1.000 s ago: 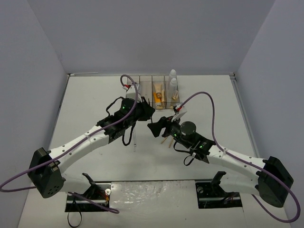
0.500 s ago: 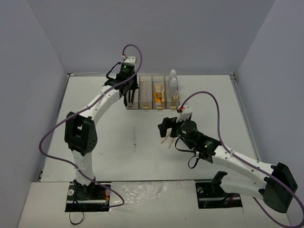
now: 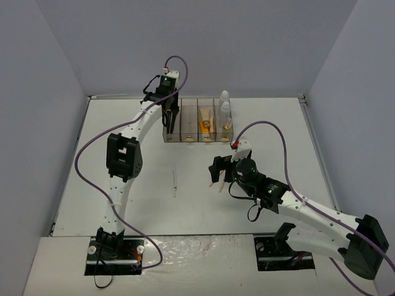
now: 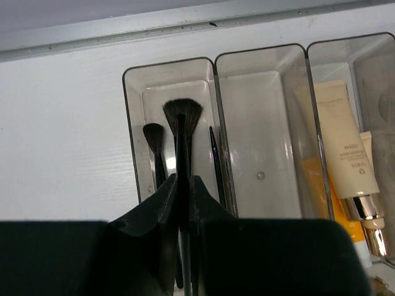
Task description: Organize the makeup
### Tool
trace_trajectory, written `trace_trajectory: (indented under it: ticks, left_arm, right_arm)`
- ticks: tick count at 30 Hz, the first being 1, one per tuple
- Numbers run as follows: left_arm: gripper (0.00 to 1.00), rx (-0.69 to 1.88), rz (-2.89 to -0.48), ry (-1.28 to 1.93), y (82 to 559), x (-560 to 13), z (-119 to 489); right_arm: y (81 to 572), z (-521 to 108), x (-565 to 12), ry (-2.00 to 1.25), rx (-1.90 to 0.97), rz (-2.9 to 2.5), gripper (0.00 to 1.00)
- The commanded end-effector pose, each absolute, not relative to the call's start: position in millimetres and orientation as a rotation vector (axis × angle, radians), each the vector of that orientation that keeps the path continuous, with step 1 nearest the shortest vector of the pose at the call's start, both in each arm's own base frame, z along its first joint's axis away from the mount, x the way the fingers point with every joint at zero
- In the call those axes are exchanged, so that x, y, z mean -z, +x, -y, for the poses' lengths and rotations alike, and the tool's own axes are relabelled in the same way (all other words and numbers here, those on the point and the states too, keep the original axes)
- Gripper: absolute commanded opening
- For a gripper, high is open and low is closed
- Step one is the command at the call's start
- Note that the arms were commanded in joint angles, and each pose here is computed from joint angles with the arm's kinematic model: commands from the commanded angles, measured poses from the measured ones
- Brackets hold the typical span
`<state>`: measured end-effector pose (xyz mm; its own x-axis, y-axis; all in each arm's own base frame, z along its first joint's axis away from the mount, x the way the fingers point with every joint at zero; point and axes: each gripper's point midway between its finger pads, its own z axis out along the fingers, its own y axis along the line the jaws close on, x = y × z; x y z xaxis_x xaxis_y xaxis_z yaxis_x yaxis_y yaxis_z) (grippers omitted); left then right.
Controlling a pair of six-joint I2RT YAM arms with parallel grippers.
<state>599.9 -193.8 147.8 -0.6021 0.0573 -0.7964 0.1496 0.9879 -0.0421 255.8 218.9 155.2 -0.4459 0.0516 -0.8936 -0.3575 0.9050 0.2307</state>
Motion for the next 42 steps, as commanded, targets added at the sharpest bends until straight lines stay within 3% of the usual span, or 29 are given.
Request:
trace_trajectory:
  ticks: [1, 3, 6, 11, 12, 17, 18, 22, 27, 35, 42]
  left_arm:
    - [0.04, 0.172, -2.110, 0.109, 616.4, -192.9, 188.9]
    - [0.13, 0.177, -2.114, 0.108, 619.1, -186.1, 190.0]
    - [0.37, 0.177, -2.121, 0.109, 619.3, -182.2, 189.0]
    - [0.62, 0.177, -2.118, 0.104, 607.2, -196.0, 184.4]
    - [0.63, 0.176, -2.115, 0.100, 603.6, -201.1, 183.5]
    - [0.82, 0.222, -1.989, 0.056, 559.9, -294.5, 170.9]
    - [0.83, 0.224, -1.995, 0.052, 556.2, -293.6, 170.0]
    - [0.92, 0.244, -1.863, 0.026, 493.3, -382.6, 146.4]
    - [0.97, 0.122, -1.826, -0.007, 419.7, -417.0, 100.5]
    - [0.97, -0.056, -1.947, -0.042, 324.1, -343.7, 45.3]
    - [0.97, 0.038, -1.970, -0.026, 266.1, -291.6, 42.1]
  right_arm:
    - [261.8, -214.1, -164.7, -0.170, -0.462, -1.953, 0.93]
    - [262.4, -212.5, -163.7, -0.161, -0.452, -1.961, 0.93]
    - [265.5, -206.3, -160.8, -0.119, -0.409, -1.981, 0.93]
    - [269.2, -197.2, -151.3, -0.049, -0.349, -2.027, 0.92]
    - [269.8, -196.8, -149.9, -0.036, -0.346, -2.031, 0.92]
    - [274.6, -186.0, -125.2, 0.063, -0.272, -2.119, 0.88]
    - [274.9, -185.9, -124.2, 0.076, -0.273, -2.123, 0.87]
    - [280.8, -180.3, -97.9, 0.128, -0.217, -2.193, 0.82]
    - [289.8, -178.0, -76.3, 0.143, -0.160, -2.256, 0.71]
    - [303.0, -176.3, -58.1, 0.207, -0.074, -2.274, 0.59]
    - [307.0, -174.6, -38.2, 0.235, -0.024, -2.306, 0.52]
